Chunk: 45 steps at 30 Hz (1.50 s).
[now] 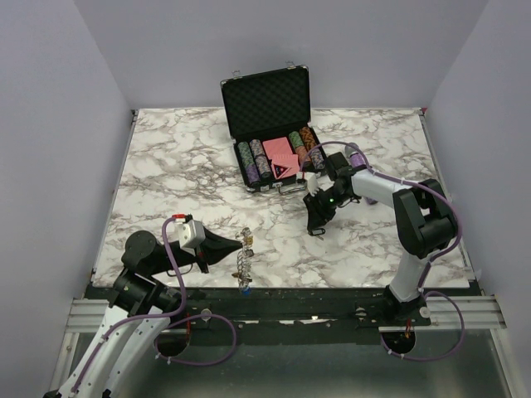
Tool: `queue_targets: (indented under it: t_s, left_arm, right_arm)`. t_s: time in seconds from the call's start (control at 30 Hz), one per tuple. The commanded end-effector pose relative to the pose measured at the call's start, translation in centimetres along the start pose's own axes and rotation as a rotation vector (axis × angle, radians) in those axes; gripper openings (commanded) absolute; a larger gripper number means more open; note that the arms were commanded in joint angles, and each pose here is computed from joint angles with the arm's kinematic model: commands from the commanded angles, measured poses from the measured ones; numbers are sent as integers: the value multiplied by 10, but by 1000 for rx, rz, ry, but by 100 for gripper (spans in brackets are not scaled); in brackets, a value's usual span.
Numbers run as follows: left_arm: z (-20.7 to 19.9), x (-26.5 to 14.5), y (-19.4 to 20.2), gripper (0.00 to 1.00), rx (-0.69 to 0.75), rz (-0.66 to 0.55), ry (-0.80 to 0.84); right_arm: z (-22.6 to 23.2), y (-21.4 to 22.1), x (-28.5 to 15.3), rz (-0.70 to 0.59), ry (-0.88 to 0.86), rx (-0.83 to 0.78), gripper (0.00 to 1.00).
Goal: Put the keys on the keyring
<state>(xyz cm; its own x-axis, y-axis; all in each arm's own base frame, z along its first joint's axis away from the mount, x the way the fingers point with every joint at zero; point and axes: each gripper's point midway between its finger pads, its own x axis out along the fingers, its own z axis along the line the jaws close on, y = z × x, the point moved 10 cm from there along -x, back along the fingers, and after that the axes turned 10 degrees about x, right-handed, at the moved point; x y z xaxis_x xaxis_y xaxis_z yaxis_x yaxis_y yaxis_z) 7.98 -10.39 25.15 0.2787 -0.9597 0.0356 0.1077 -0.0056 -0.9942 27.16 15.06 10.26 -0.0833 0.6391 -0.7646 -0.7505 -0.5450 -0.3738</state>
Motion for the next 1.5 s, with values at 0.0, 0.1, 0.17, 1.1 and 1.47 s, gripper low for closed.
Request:
queue_targets:
  t_s: [0.0, 0.1, 0.17, 1.1, 1.47]
  left_arm:
    - [1, 0, -13, 0, 46, -43, 15]
    - [1, 0, -12, 0, 46, -43, 15]
    - [1, 0, -13, 0, 46, -43, 15]
    - [2, 0, -12, 0, 41, -38, 16]
    - [3, 0, -11, 0, 39, -36, 14]
  right_arm:
    - [2, -5, -3, 3, 18, -22, 34]
    - [2, -5, -3, 6, 18, -21, 34]
    - [1, -4, -2, 12, 23, -20, 34]
    - [3, -2, -1, 38, 32, -30, 30]
    - [6, -4, 0, 44, 31, -42, 28]
